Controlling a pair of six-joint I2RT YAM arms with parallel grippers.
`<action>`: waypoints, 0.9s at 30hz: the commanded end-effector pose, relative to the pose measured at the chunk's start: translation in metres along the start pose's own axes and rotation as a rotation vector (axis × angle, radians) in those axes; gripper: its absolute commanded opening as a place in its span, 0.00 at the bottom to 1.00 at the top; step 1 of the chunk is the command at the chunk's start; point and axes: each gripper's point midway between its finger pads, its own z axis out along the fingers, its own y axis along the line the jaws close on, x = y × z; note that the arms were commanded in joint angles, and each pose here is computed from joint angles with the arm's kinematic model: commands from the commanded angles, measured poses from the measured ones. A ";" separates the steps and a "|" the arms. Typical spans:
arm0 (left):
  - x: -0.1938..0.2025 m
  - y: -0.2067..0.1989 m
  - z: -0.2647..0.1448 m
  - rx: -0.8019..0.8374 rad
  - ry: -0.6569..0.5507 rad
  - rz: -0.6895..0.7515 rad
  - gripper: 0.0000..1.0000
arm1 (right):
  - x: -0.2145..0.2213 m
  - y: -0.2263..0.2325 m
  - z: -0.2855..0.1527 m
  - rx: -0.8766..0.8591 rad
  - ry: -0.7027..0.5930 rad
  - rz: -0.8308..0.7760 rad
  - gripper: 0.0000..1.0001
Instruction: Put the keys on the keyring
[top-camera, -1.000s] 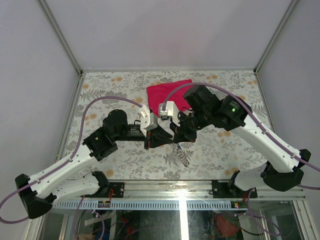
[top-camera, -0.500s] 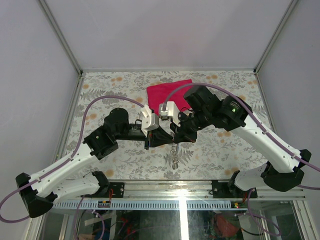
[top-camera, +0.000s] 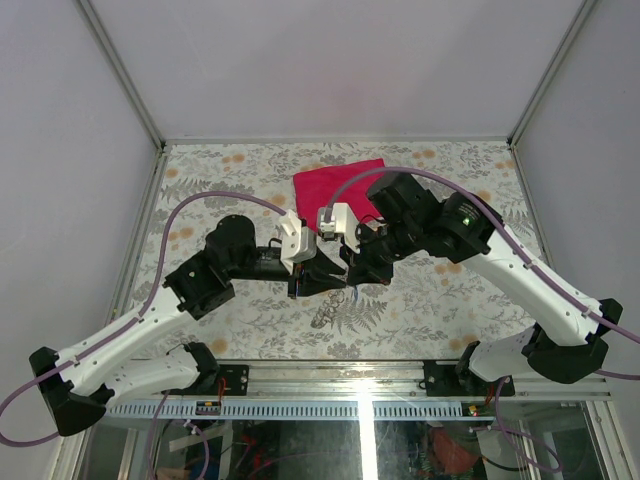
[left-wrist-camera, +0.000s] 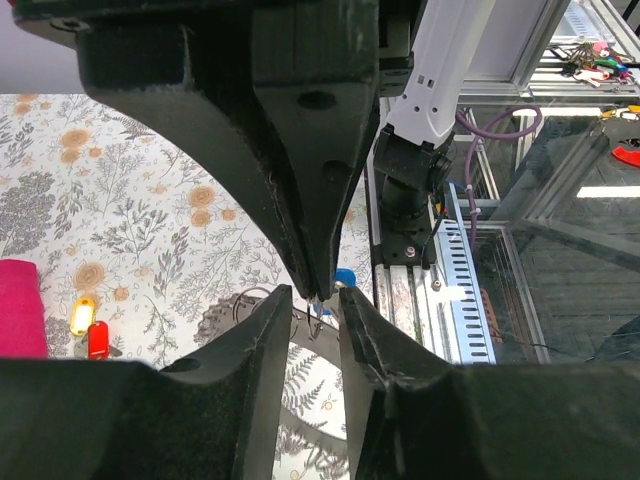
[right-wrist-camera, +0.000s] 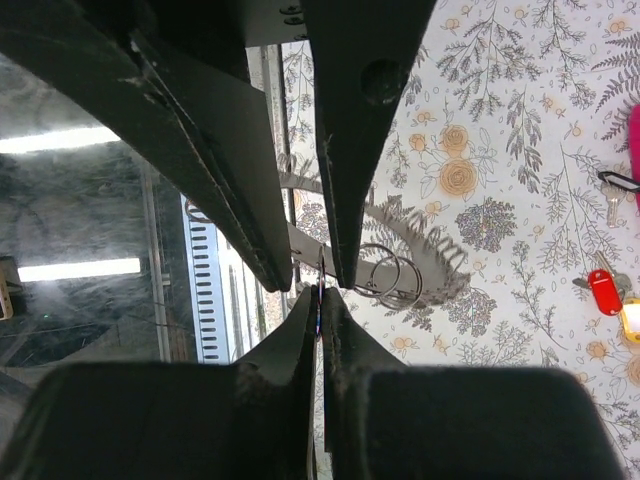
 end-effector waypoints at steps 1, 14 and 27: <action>-0.023 -0.004 -0.004 0.007 -0.047 0.058 0.28 | -0.014 0.004 -0.013 0.026 -0.076 -0.048 0.00; -0.014 0.000 -0.001 0.001 -0.023 0.051 0.25 | -0.017 0.007 -0.016 0.022 -0.093 -0.053 0.00; -0.018 0.000 0.003 0.022 -0.025 0.060 0.15 | -0.017 0.007 -0.010 0.004 -0.097 -0.052 0.00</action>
